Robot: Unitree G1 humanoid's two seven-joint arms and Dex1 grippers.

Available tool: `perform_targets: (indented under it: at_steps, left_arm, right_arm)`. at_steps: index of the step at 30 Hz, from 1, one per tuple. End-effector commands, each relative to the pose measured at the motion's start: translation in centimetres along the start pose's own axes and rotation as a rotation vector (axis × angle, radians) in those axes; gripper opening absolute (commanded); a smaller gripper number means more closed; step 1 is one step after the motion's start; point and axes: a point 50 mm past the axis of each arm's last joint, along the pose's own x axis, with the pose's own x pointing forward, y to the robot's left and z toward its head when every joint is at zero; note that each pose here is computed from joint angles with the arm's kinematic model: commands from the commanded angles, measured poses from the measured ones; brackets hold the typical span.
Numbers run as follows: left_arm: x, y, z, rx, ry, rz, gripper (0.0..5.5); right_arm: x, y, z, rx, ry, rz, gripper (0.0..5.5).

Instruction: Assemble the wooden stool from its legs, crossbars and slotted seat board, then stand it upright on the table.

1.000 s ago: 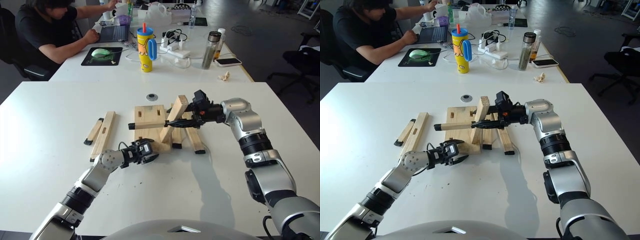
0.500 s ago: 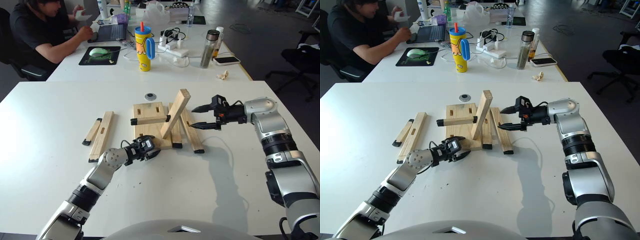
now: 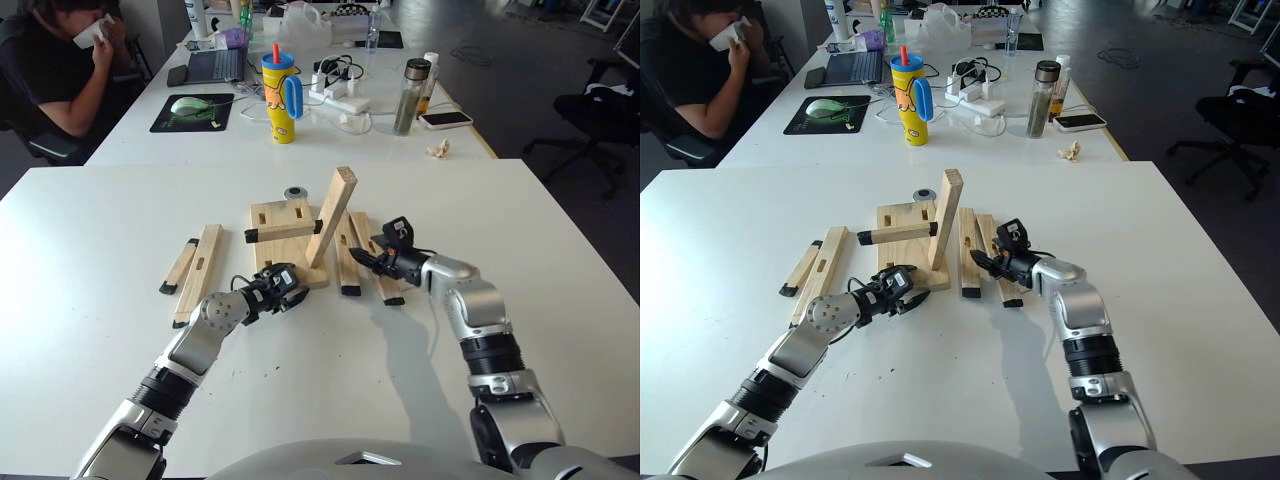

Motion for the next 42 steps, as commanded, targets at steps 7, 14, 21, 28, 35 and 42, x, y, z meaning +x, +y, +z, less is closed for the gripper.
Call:
perform_targets:
  at_steps: [7, 14, 21, 28, 35, 42]
  left_arm:
    - [-1.3, -4.9, -6.6, -0.200, 0.382, -0.115, 3.16]
    - [-0.7, -6.2, -5.9, -0.224, 0.397, -0.168, 3.16]
    - [0.1, -7.2, -4.5, -0.220, 0.401, -0.184, 3.16]
    - [1.2, -7.2, -2.9, -0.193, 0.367, -0.180, 3.16]
    - [2.7, -6.3, -1.0, -0.182, 0.323, -0.171, 3.16]
    - [3.1, -6.2, -0.4, -0.212, 0.315, -0.155, 3.16]
  right_arm:
    - [0.1, 4.1, -0.3, 0.159, 0.127, -0.173, 3.35]
    - [0.8, 3.8, -1.8, 0.106, 0.229, -0.271, 3.35]
    - [1.1, 4.3, -1.0, 0.147, 0.208, -0.224, 3.35]
    - [1.8, 4.2, -1.4, 0.132, 0.234, -0.235, 3.35]
    - [2.3, 3.8, -1.2, 0.110, 0.237, -0.262, 3.35]
    - [2.6, 3.3, -1.5, 0.086, 0.211, -0.261, 2.34]
